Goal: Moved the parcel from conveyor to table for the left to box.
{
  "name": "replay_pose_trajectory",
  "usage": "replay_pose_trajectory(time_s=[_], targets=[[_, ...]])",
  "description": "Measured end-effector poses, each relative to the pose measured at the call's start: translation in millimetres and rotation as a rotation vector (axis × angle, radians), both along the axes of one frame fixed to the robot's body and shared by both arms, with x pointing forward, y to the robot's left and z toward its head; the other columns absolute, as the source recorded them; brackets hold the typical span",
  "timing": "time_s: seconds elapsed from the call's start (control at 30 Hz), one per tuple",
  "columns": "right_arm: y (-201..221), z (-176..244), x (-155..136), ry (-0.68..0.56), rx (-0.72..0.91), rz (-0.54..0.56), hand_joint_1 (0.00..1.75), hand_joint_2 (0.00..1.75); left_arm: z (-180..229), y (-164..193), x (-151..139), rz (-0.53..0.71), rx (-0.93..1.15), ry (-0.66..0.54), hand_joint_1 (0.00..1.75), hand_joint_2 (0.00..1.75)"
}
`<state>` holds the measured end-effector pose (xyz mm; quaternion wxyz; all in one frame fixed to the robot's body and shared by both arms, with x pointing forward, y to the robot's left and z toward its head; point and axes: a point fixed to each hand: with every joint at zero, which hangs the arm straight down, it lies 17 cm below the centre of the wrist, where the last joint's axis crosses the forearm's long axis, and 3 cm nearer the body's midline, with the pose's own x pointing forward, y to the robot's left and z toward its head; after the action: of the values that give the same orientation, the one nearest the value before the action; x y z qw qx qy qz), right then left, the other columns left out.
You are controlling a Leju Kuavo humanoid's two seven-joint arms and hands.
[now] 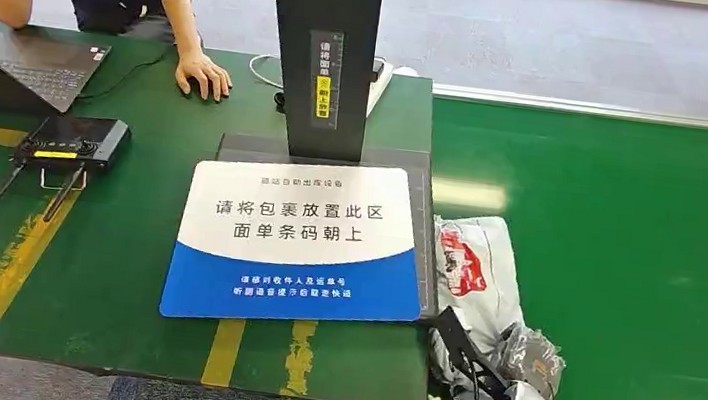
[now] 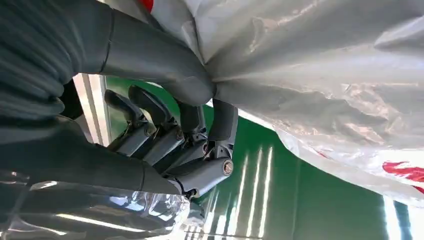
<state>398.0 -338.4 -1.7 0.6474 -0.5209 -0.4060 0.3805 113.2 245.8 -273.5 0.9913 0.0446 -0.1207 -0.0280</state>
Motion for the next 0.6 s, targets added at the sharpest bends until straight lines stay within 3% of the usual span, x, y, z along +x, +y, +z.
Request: replay_pose_trajectory(time_s=[0.6], targets=[[17.5, 121.8, 7.8, -0.443, 0.011, 0.083, 1.75, 1.75, 1.0, -1.7, 4.4, -0.011, -0.006, -0.012, 0.0, 1.75]])
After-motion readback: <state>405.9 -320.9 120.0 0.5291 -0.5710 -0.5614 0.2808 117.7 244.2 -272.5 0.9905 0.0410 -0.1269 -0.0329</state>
